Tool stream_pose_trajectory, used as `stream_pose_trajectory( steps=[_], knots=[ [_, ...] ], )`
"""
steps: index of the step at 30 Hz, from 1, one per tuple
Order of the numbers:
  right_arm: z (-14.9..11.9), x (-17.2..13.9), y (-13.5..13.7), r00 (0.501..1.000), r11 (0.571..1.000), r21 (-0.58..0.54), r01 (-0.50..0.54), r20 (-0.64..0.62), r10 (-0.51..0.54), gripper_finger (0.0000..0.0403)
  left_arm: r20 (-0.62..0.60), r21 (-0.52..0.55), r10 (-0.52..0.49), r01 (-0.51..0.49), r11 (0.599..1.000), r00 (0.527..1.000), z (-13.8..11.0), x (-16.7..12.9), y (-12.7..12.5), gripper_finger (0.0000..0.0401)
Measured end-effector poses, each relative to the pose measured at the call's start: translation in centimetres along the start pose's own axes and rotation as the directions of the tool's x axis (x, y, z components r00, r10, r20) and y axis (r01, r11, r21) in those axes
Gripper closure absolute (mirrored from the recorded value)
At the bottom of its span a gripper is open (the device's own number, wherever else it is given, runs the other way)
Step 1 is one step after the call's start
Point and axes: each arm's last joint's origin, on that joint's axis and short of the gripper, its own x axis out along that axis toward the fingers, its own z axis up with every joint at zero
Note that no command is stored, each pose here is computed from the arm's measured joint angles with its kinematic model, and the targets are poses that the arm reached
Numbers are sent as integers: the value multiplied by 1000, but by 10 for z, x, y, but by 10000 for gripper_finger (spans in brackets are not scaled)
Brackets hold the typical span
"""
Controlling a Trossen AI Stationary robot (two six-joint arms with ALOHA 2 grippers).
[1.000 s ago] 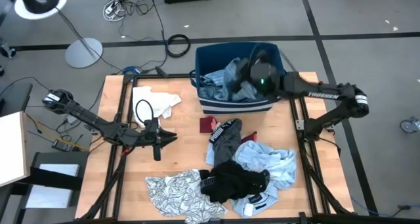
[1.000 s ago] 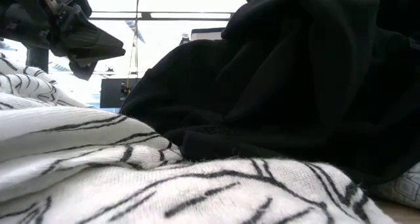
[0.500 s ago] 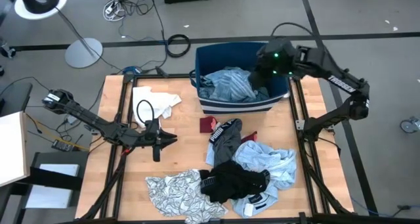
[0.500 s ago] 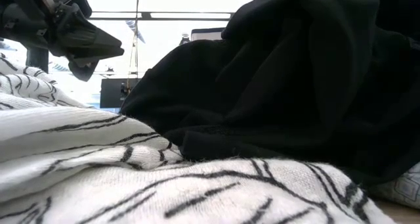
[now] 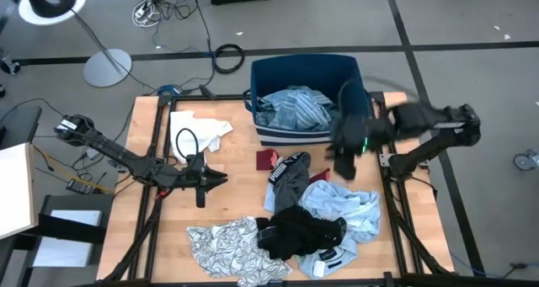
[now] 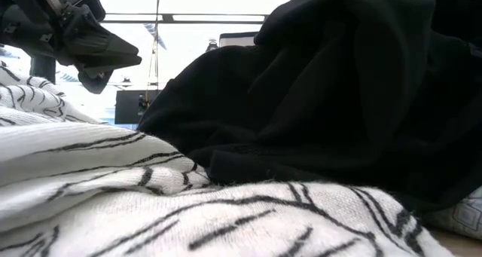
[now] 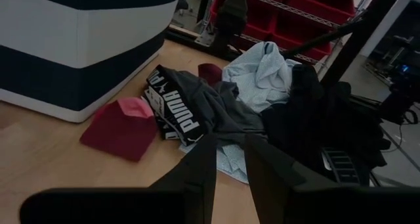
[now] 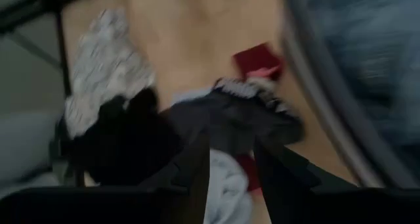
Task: Sort clothes
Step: Put the black boxer into the blue bin
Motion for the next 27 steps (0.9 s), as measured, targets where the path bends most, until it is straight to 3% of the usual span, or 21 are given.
stream_pose_trajectory(
  steps=[5, 9, 16, 23, 27],
  knots=[
    [-29, 37, 44, 995, 989, -109, -99, -20, 98, 284, 1, -1, 0, 0, 1000, 1000, 0, 0, 0, 316],
    [-49, 72, 69, 986, 979, -119, -166, -16, 165, 284, 2, -1, -1, 1, 1000, 1000, 0, 0, 0, 316],
    [-77, 130, 95, 976, 981, -108, -161, -163, 142, 284, 3, -3, -2, 2, 1000, 1000, 0, 0, 0, 316],
    [-86, 170, 120, 937, 957, -84, -276, -244, 249, 284, 1, -7, -10, 10, 1000, 1000, 0, -1, -1, 316],
    [-89, 182, 123, 929, 957, -62, -282, -268, 256, 288, -2, -7, -19, 19, 1000, 1000, -1, -1, -3, 316]
  ],
)
